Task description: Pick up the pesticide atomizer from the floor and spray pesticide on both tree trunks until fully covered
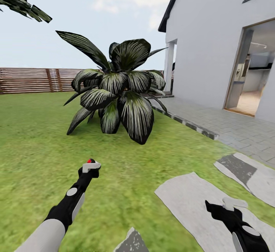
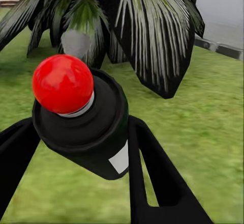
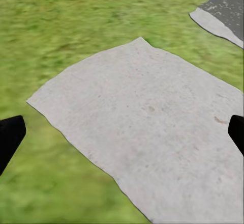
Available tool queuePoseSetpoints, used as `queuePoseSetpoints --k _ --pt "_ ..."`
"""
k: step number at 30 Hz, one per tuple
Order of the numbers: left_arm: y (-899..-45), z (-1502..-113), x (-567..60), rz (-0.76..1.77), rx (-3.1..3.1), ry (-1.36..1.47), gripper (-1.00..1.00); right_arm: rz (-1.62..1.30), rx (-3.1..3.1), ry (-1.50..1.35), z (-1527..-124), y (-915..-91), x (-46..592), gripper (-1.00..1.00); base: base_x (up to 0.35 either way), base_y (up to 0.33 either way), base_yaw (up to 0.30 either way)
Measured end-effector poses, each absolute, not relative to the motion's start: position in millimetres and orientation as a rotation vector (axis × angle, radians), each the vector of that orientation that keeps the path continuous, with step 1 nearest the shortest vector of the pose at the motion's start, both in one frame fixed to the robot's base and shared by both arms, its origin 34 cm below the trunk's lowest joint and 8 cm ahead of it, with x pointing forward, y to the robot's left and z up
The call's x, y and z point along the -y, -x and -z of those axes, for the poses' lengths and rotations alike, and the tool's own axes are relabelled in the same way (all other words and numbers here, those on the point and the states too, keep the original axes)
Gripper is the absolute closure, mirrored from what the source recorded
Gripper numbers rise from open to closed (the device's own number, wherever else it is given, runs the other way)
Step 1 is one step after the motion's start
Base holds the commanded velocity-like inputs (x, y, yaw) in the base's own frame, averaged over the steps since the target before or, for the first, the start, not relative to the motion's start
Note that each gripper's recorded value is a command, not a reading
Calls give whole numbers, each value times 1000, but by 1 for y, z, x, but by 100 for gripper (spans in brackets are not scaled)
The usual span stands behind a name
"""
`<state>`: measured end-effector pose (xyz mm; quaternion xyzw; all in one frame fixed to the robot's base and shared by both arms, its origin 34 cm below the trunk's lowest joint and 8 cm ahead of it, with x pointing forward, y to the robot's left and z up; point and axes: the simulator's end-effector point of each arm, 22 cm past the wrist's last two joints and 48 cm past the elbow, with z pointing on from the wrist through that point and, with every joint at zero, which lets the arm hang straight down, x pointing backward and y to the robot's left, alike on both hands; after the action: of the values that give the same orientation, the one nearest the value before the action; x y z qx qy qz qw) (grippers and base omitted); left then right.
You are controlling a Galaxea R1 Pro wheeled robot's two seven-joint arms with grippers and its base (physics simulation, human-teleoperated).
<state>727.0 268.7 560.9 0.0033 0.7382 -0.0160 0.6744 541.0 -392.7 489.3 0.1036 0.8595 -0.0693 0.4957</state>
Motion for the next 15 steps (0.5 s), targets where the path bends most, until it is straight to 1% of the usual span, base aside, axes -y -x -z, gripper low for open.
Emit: queuePoseSetpoints --k 15 --pt "-726 -570 -269 36 -1647 -8 100 166 -2068 -252 -496 -541 393 -100 0 310 234"
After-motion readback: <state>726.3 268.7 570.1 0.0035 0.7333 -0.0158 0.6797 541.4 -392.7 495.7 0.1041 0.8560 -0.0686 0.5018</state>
